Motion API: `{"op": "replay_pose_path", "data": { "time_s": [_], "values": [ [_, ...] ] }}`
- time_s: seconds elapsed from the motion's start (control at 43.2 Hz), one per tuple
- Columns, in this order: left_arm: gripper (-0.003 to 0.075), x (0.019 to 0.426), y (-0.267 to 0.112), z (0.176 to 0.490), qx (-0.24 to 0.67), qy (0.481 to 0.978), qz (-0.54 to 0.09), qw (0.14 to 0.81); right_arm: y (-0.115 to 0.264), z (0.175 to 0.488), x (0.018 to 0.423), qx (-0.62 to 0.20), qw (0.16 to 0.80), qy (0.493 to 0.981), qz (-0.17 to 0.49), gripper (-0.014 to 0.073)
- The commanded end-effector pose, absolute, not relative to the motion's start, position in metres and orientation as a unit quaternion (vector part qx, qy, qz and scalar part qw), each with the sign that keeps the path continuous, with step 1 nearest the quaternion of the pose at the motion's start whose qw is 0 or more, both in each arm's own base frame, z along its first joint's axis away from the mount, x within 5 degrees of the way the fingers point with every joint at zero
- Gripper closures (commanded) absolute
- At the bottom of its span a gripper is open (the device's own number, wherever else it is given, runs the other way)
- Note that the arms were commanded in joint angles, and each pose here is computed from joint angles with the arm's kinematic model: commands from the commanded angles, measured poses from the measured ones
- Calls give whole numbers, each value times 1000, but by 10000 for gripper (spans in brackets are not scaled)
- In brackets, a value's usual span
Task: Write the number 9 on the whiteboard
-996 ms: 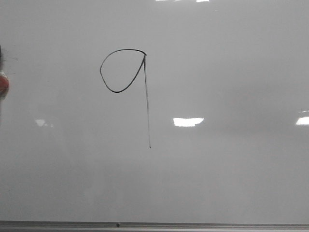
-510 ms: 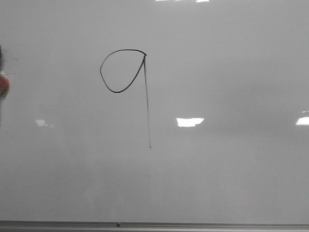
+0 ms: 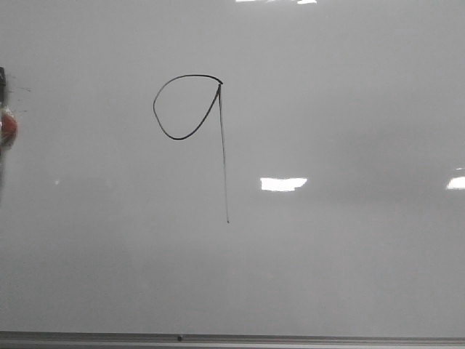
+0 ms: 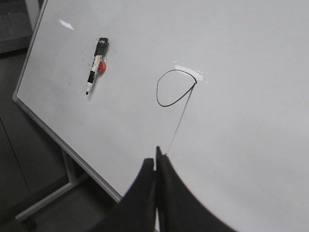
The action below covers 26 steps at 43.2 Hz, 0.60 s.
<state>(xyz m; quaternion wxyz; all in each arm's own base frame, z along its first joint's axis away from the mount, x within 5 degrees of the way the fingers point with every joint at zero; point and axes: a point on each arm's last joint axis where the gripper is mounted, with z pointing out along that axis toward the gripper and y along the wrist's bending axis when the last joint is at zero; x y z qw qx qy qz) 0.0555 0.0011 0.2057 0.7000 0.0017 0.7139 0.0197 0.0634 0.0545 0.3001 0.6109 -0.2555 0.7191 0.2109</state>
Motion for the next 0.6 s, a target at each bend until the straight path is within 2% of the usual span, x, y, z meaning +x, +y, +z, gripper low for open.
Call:
{"op": "replay_pose_path", "data": {
  "time_s": [0.0,0.069,0.579],
  "values": [
    [739,55,2,210,-6,684,21,729,53,310,65,-233,630,709,215,663],
    [739,55,2,205,-4,698,19,716,53,310,65,-233,630,709,215,663],
    [739,55,2,205,-5,696,19,718,53,310,65,-233,630,709,215,663]
  ]
}}
